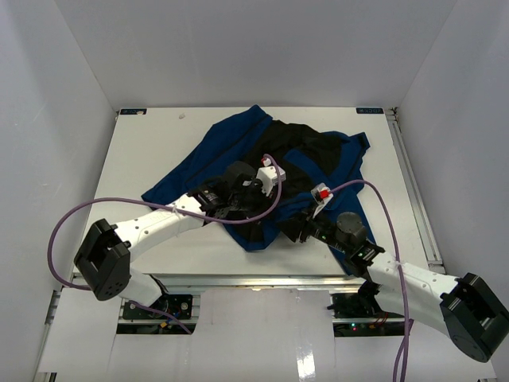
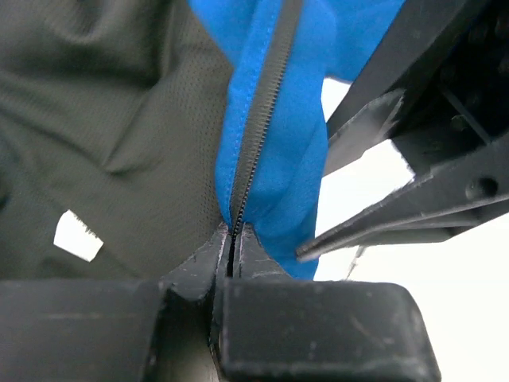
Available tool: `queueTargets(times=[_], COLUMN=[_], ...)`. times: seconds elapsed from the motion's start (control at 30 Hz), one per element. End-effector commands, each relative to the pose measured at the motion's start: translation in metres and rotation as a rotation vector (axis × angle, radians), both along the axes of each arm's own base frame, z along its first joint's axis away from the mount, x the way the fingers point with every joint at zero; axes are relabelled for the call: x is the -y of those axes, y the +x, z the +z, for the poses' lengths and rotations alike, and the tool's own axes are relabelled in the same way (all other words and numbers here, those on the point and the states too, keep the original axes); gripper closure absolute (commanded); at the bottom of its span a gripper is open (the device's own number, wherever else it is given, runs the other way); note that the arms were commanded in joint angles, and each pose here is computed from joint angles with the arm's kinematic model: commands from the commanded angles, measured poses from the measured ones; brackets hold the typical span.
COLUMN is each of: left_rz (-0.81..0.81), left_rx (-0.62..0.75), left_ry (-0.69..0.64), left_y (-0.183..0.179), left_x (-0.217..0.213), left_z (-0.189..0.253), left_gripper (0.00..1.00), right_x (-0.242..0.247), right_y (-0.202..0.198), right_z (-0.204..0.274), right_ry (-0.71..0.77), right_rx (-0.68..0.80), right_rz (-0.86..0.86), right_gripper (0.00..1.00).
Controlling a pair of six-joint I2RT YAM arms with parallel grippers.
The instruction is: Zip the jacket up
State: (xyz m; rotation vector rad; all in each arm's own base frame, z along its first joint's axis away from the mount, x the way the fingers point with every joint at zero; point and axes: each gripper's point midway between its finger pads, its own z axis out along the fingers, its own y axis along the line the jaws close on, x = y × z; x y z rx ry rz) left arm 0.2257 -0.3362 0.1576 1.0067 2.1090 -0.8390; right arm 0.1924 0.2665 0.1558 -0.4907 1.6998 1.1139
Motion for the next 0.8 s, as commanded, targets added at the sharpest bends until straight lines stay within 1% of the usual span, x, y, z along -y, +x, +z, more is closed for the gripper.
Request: queueTargets(times=[0.0, 0.07, 0.1, 0.2, 0.3, 0.37, 0.43, 0.47, 0.57, 0.63, 0.77], left_rz=[-0.003, -0.005, -0.010, -0.030, -0.063, -0.086, -0.103, -0.111, -0.114, -0.069, -0.031], left_rx=[-0.069, -0.122, -0.120, -0.160, -0.207, -0.215, -0.229, -0.226, -0.265, -0.283, -0.279], left_ry=[-0.233, -0.311, -0.340, -0.384, -0.444, -0.501, -0.546, -0.563, -0.581, -0.548, -0.543], left_y=[0.000, -0.001, 0.000, -0.006, -0.015, -0.019, -0.024, -0.025, -0.028, -0.025, -0.024], left_x=[0.007, 0.005, 0.007, 0.010, 0.013, 0.016, 0.017, 0.017, 0.018, 0.016, 0.012], left_z=[0.039, 0.046, 0.049, 0.049, 0.054, 0.066, 0.073, 0.076, 0.080, 0.074, 0.072], left_gripper=[1.00, 1.00, 1.00, 1.00, 1.00, 1.00, 1.00, 1.00, 1.00, 1.00, 1.00], right_x=[0.004, 0.007, 0.008, 0.017, 0.022, 0.023, 0.028, 0.029, 0.030, 0.029, 0.025], right_y=[-0.017, -0.021, -0.022, -0.027, -0.031, -0.033, -0.035, -0.034, -0.030, -0.031, -0.033], right_z=[0.032, 0.037, 0.037, 0.048, 0.053, 0.059, 0.046, 0.047, 0.046, 0.050, 0.051], right_ry=[0.134, 0.173, 0.188, 0.279, 0.314, 0.336, 0.334, 0.344, 0.343, 0.348, 0.350], right_rx=[0.173, 0.180, 0.175, 0.178, 0.187, 0.189, 0.163, 0.162, 0.156, 0.164, 0.161], right_rz=[0.057, 0.057, 0.052, 0.023, 0.016, 0.020, 0.007, -0.003, -0.025, -0.017, 0.003], right_gripper=[0.45, 0.43, 0.43, 0.44, 0.43, 0.42, 0.39, 0.36, 0.34, 0.35, 0.37])
